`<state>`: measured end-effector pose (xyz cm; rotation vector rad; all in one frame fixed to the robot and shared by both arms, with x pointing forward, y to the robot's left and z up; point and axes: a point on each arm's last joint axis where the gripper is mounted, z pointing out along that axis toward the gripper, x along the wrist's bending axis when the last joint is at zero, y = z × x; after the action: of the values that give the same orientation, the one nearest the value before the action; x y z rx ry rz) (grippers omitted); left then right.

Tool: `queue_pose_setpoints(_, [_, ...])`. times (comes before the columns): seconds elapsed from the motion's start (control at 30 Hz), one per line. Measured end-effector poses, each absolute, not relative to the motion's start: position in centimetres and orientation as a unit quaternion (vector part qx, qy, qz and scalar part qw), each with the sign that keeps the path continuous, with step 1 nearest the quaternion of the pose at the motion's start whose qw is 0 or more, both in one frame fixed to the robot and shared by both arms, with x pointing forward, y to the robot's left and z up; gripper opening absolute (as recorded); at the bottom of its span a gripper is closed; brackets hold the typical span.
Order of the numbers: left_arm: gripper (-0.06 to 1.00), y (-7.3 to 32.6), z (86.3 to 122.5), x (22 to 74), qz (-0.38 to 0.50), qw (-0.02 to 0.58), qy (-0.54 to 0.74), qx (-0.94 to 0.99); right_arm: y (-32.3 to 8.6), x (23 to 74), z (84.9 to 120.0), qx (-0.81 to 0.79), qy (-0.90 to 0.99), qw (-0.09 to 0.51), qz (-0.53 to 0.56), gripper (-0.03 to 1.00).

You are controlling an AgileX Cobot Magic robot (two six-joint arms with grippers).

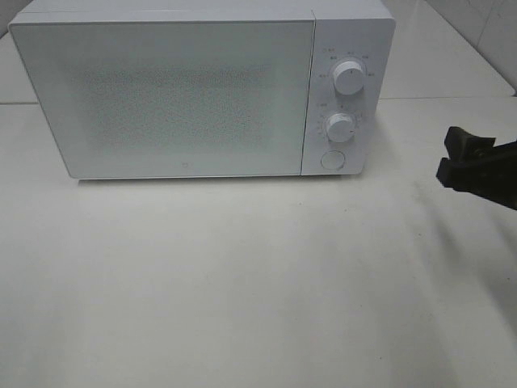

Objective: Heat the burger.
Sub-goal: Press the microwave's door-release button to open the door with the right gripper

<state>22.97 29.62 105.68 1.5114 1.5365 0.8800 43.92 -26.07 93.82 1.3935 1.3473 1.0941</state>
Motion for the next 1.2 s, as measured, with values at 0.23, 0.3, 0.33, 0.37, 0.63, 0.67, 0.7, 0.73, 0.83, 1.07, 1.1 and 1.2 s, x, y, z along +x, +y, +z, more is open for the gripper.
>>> queue_pose_setpoints(0.23, [0.99, 29.6, 105.7, 23.0, 0.347, 0.396, 0.606, 0.596, -23.6, 43.6, 92.2, 0.559, 0.562, 0.462, 0.398, 0.76])
queue_pose_setpoints(0.3, [0.99, 29.6, 105.7, 23.0, 0.347, 0.396, 0.606, 0.596, -22.4, 43.6, 91.9, 0.55, 0.575, 0.463, 0.39, 0.76])
queue_pose_setpoints(0.33, [0.99, 29.6, 105.7, 23.0, 0.347, 0.396, 0.606, 0.596, -21.8, 43.7, 91.8, 0.547, 0.581, 0.462, 0.388, 0.76])
queue_pose_setpoints(0.37, [0.99, 29.6, 105.7, 23.0, 0.347, 0.396, 0.606, 0.596, -21.8, 43.7, 91.8, 0.547, 0.581, 0.462, 0.388, 0.76])
queue_pose_setpoints(0.63, [0.99, 29.6, 105.7, 23.0, 0.347, 0.396, 0.606, 0.596, -17.8, 44.7, 91.2, 0.524, 0.6, 0.456, 0.396, 0.76])
queue_pose_setpoints(0.67, [0.99, 29.6, 105.7, 23.0, 0.347, 0.396, 0.606, 0.596, -17.1, 45.1, 91.2, 0.523, 0.6, 0.455, 0.4, 0.76])
queue_pose_setpoints(0.7, [0.99, 29.6, 105.7, 23.0, 0.347, 0.396, 0.606, 0.596, -16.7, 45.3, 91.2, 0.523, 0.599, 0.453, 0.402, 0.76])
queue_pose_setpoints(0.73, [0.99, 29.6, 105.7, 23.0, 0.347, 0.396, 0.606, 0.596, -16.7, 45.3, 91.2, 0.523, 0.599, 0.453, 0.402, 0.76])
queue_pose_setpoints(0.83, [0.99, 29.6, 105.7, 23.0, 0.347, 0.396, 0.606, 0.596, -15.6, 45.9, 91.0, 0.524, 0.603, 0.444, 0.407, 0.76])
queue_pose_setpoints(1.07, [0.99, 29.6, 105.7, 23.0, 0.347, 0.396, 0.606, 0.596, -14.7, 46.4, 90.7, 0.531, 0.612, 0.424, 0.405, 0.76])
queue_pose_setpoints(1.1, [0.99, 29.6, 105.7, 23.0, 0.347, 0.396, 0.606, 0.596, -14.5, 46.5, 90.7, 0.535, 0.609, 0.419, 0.409, 0.75])
queue_pose_setpoints(1.2, [0.99, 29.6, 105.7, 23.0, 0.347, 0.396, 0.606, 0.596, -14.5, 46.5, 90.7, 0.552, 0.596, 0.406, 0.419, 0.73])
